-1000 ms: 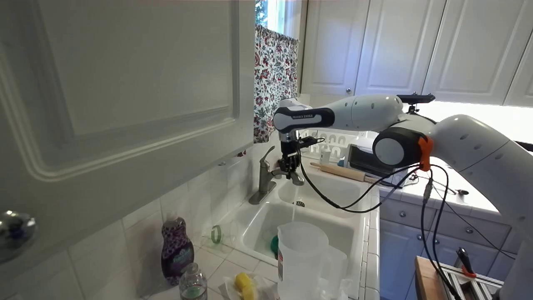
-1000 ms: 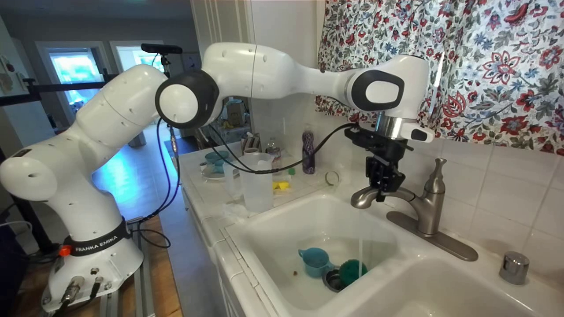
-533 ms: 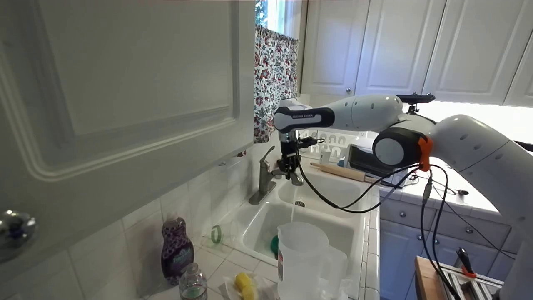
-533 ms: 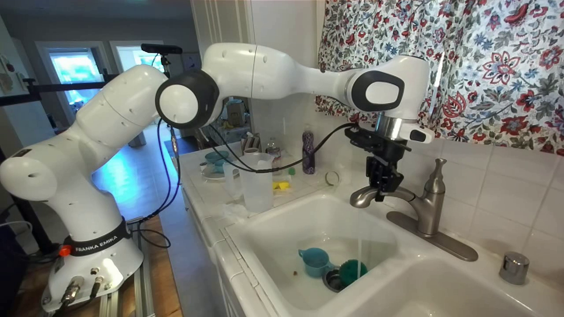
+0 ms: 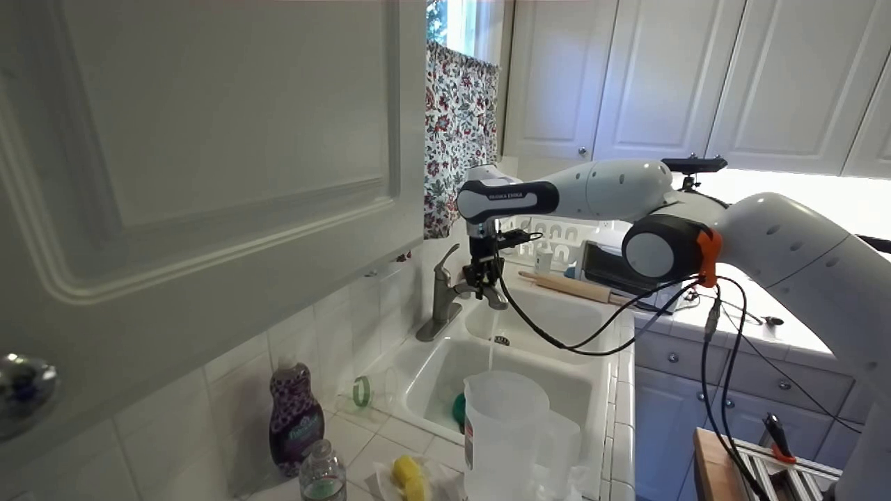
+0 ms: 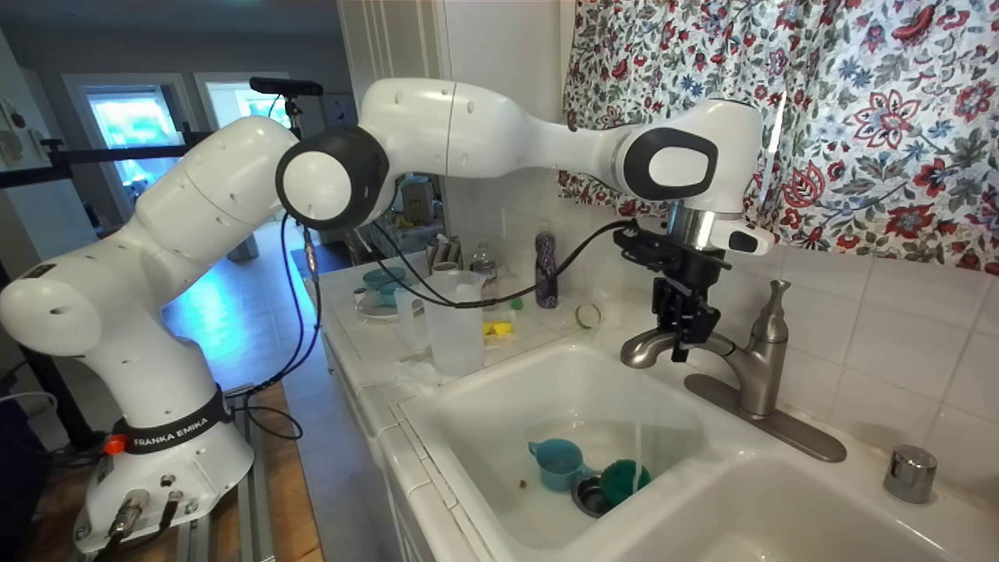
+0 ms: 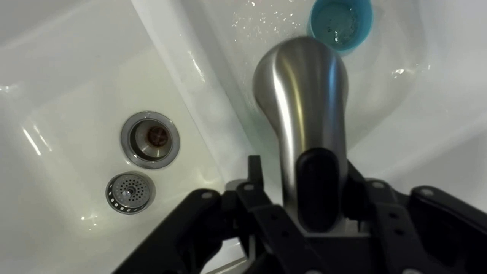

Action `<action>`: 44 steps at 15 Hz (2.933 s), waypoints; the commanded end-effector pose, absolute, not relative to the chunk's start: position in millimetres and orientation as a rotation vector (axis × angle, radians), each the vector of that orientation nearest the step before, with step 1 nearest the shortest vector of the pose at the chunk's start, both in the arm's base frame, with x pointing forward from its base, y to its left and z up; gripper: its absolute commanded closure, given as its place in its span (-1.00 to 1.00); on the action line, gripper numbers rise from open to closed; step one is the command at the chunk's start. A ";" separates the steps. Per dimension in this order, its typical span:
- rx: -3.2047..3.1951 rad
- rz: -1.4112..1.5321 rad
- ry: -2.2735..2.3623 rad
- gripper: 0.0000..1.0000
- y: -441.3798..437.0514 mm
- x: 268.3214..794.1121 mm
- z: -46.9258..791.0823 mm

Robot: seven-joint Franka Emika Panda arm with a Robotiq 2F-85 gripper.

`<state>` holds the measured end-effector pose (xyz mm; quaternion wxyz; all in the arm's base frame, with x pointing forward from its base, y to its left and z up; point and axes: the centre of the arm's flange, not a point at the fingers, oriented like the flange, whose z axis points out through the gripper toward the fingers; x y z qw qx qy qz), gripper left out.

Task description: Fix the tap

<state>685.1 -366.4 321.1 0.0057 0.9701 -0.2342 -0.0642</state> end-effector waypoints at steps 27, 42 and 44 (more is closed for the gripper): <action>3.023 -0.071 -0.825 -1.00 -332.0 627.2 365.9; 3.026 -0.072 -0.825 -1.00 -328.5 621.9 367.8; 3.026 -0.072 -0.825 -1.00 -328.5 621.9 367.8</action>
